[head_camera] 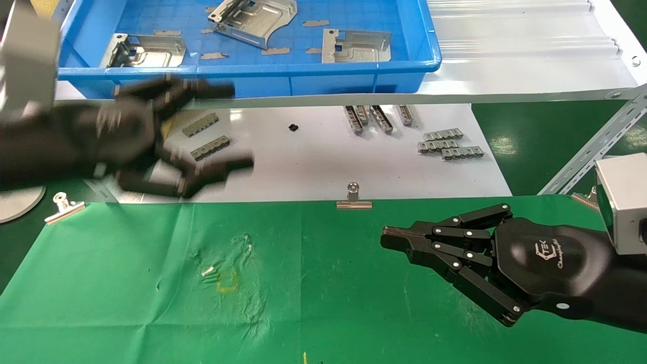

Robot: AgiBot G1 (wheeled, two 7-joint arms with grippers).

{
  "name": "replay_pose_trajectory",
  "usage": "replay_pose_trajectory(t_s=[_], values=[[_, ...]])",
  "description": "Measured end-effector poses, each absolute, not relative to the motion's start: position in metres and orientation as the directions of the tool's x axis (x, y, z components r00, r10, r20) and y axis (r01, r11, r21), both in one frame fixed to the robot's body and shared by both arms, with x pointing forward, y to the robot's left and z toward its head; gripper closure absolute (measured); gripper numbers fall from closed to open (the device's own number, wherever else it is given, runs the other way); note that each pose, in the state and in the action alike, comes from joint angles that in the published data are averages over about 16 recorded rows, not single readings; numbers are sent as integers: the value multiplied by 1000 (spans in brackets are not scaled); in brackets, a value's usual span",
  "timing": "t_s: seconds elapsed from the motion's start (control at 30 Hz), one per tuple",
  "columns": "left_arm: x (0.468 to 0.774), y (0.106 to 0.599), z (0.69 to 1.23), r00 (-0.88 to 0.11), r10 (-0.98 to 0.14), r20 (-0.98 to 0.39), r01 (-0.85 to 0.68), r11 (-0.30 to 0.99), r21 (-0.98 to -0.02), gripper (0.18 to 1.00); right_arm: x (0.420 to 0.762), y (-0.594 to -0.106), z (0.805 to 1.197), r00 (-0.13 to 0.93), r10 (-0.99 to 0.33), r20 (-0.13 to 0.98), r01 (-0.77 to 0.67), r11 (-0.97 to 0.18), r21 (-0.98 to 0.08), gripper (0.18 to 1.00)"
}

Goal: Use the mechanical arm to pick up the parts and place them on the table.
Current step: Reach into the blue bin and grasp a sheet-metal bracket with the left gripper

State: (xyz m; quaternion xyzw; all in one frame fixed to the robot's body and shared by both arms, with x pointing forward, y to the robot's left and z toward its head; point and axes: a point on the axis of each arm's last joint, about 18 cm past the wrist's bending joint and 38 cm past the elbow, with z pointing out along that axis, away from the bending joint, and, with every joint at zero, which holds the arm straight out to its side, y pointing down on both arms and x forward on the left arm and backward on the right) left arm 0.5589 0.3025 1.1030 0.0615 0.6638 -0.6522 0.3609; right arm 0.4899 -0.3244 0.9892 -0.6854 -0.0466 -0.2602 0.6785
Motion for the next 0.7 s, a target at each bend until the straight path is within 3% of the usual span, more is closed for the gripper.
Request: replay_pose_trajectory(t_s=[0.4, 0.7], values=[[669, 292, 1193, -537, -734, -416, 477, 143, -867, 183, 490, -324, 989, 860, -289, 420, 417, -75, -906, 988], [708, 277, 1210, -398, -842, -363, 408, 192, -892, 185, 490, -324, 989, 860, -289, 420, 417, -75, -906, 988]])
